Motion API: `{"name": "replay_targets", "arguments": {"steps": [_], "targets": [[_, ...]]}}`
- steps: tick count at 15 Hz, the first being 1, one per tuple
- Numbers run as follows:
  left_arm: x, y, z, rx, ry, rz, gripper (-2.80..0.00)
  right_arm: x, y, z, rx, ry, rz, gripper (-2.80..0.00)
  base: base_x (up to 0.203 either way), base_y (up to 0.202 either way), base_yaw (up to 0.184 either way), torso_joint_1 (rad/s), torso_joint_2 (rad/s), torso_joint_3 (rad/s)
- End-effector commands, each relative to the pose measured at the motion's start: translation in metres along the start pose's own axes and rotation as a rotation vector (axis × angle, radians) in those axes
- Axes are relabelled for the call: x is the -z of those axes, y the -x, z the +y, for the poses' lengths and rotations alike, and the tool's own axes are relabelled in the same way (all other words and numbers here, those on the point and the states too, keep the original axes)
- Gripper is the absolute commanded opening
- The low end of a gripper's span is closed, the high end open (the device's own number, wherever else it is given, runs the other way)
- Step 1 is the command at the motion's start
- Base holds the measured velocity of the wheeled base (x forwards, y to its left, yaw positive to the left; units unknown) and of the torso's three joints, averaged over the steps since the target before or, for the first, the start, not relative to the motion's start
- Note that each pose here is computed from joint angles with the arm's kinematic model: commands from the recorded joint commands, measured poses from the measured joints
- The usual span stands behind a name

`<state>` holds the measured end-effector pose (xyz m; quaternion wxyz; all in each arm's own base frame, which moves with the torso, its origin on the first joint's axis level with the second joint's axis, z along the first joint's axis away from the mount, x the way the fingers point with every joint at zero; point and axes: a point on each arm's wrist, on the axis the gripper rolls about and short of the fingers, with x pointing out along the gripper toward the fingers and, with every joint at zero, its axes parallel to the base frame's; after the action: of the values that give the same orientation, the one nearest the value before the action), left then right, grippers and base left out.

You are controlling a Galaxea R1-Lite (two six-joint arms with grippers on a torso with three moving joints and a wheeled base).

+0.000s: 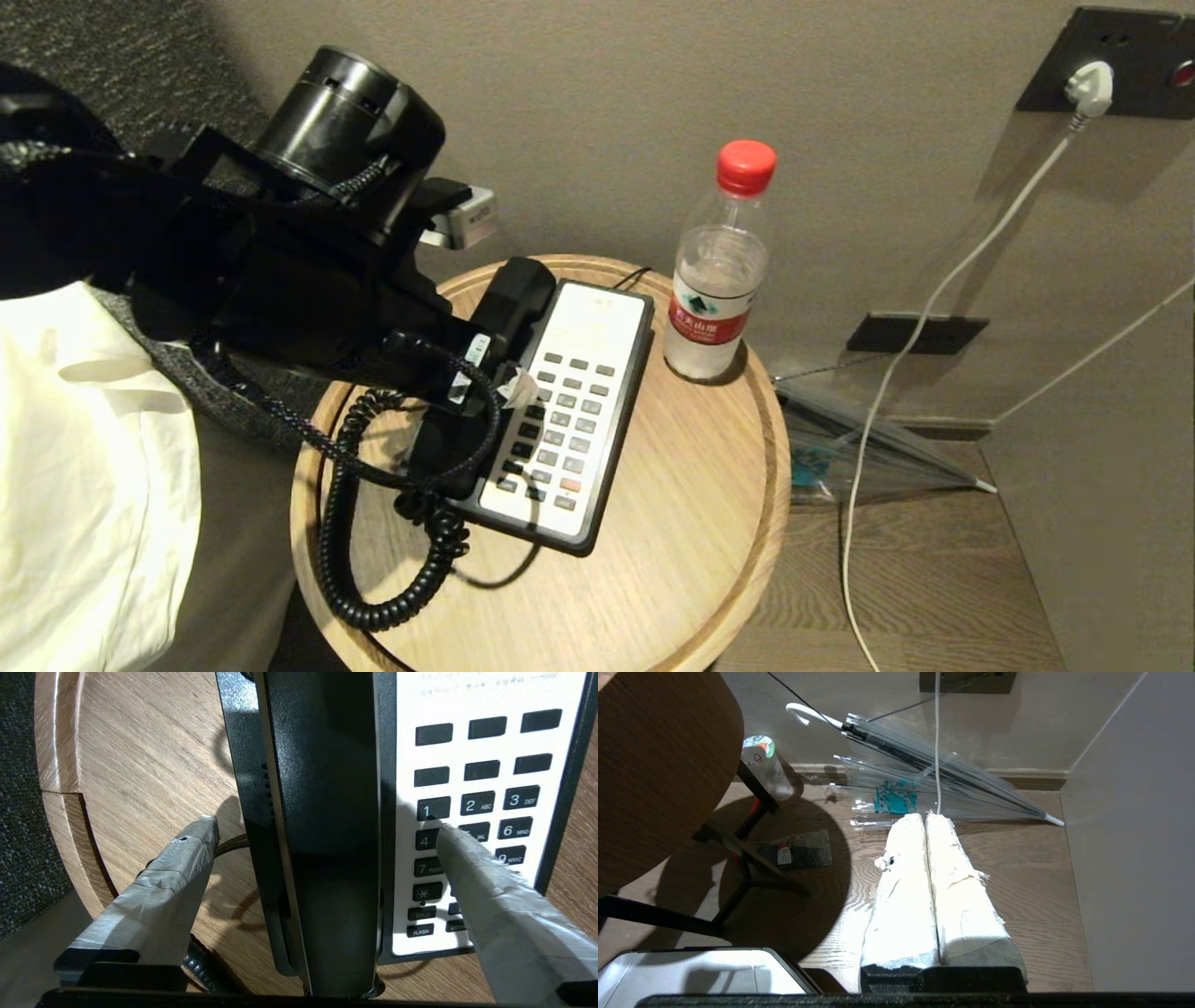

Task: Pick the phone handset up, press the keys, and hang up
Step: Pick up the desk phone handset

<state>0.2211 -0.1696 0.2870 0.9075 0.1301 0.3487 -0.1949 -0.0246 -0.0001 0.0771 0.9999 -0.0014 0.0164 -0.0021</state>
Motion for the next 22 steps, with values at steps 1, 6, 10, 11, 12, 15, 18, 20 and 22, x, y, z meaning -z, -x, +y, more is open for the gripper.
{"name": "replay_targets", "arguments": {"steps": [1,6,10,11,12,15,18,20,22], "targets": [[0.0,-0.003,0.001,-0.005,0.006,0.011,-2.8,0.0,0.0,0.0,0.0,0.0,-0.002,-2.8,0.0,0.0,0.0,0.0,0.0,0.0],[0.001,-0.007,0.001,-0.008,0.014,0.02,-2.8,0.0,0.0,0.0,0.0,0.0,-0.002,-2.8,0.0,0.0,0.0,0.0,0.0,0.0],[0.001,-0.002,0.002,-0.007,0.018,0.008,-2.8,0.0,0.0,0.0,0.0,0.0,-0.002,-2.8,0.0,0.0,0.0,0.0,0.0,0.0],[0.001,-0.001,0.002,-0.006,0.019,0.005,-2.8,0.0,0.0,0.0,0.0,0.0,-0.001,-2.8,0.0,0.0,0.0,0.0,0.0,0.0],[0.001,0.0,0.002,-0.006,0.02,0.004,-2.8,0.0,0.0,0.0,0.0,0.0,-0.001,-2.8,0.0,0.0,0.0,0.0,0.0,0.0],[0.001,0.012,0.004,-0.002,0.032,-0.029,-2.8,0.0,0.0,0.0,0.0,0.0,-0.002,-2.8,0.0,0.0,0.0,0.0,0.0,0.0],[0.001,0.027,0.007,0.003,0.048,-0.068,-2.8,0.0,0.0,0.0,0.0,0.0,-0.001,-2.8,0.0,0.0,0.0,0.0,0.0,0.0],[0.003,0.05,0.013,0.011,0.077,-0.125,-2.8,0.0,0.0,0.0,0.0,0.0,-0.001,-2.8,0.0,0.0,0.0,0.0,0.0,0.0],[0.008,0.074,0.018,0.022,0.106,-0.181,-2.8,0.0,0.0,0.0,0.0,0.0,-0.001,-2.8,0.0,0.0,0.0,0.0,0.0,0.0]]}}
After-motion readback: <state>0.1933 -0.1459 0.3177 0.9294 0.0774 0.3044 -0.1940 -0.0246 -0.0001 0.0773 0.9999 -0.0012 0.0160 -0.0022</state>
